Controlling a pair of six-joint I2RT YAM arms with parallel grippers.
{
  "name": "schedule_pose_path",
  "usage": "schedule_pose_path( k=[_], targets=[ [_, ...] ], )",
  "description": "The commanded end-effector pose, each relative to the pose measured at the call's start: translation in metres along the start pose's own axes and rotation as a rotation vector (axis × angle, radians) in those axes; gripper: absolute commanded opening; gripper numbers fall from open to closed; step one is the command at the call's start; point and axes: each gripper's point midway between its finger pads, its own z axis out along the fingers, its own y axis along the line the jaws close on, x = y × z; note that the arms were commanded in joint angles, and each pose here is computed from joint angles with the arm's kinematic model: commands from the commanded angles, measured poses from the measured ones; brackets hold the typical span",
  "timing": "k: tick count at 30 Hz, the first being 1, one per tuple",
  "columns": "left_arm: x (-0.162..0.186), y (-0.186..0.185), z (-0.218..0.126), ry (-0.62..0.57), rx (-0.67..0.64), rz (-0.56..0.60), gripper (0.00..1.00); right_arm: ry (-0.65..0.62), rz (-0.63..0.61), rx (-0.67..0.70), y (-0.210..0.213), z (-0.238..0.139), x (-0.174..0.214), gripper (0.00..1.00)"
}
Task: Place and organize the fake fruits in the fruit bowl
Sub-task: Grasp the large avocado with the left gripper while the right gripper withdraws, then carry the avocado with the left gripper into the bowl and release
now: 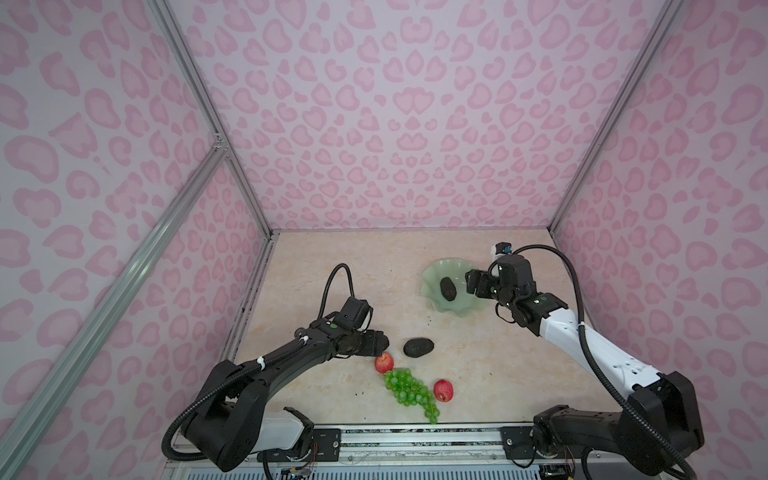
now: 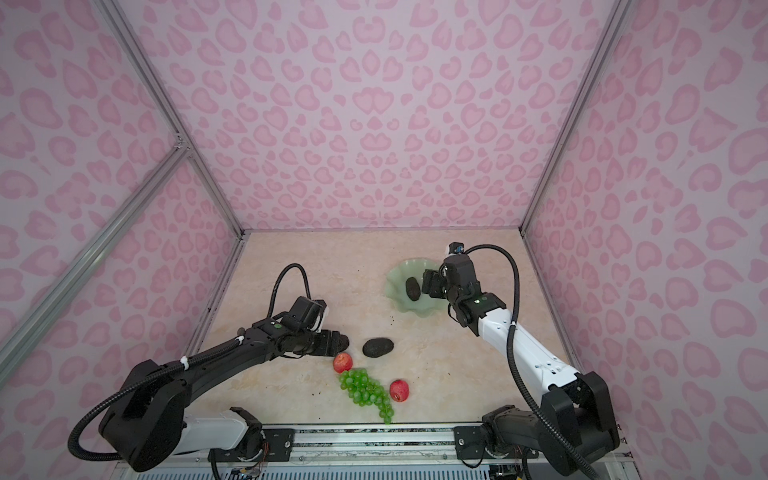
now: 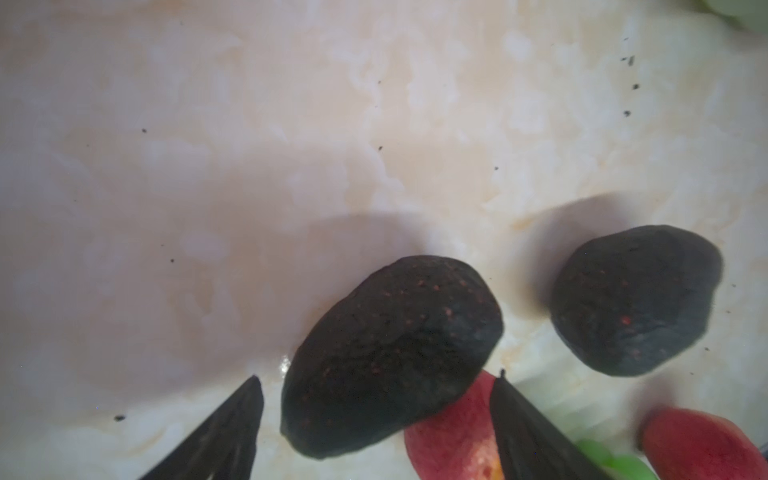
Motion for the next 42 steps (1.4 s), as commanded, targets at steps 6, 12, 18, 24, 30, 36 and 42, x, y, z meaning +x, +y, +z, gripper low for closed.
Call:
schedule_pose_path(
  k=[6, 12, 18, 24, 30, 36, 42],
  targets=[
    [-0.016, 0.001, 0.013, -0.003, -0.039, -0.054, 0.69, -0.03, 0.01, 0.014, -0.009, -0.005, -0.005, 0.89],
    [-0.034, -0.008, 0.001, -0.046, -0.027, -0.022, 0.53, -0.029, 0.026, 0.027, -0.018, -0.004, 0.0, 0.89],
    [-0.058, -0.024, -0.021, -0.105, 0.012, 0.027, 0.49, -0.028, 0.052, 0.025, -0.025, -0.004, 0.003, 0.89],
    [-0.044, -0.013, -0.003, -0.028, -0.041, 0.018, 0.65, -0.034, 0.056, 0.032, -0.031, -0.009, 0.002, 0.88],
    [-0.042, -0.015, 0.011, 0.009, -0.044, 0.008, 0.76, -0.038, 0.058, 0.038, -0.035, -0.014, 0.002, 0.88],
    [-0.054, -0.02, 0.022, 0.005, -0.042, 0.008, 0.64, -0.04, 0.066, 0.044, -0.039, -0.016, 0.004, 0.88],
    [-0.077, -0.042, 0.009, -0.063, 0.005, 0.065, 0.5, -0.04, 0.069, 0.047, -0.041, -0.017, 0.008, 0.89]
  ],
)
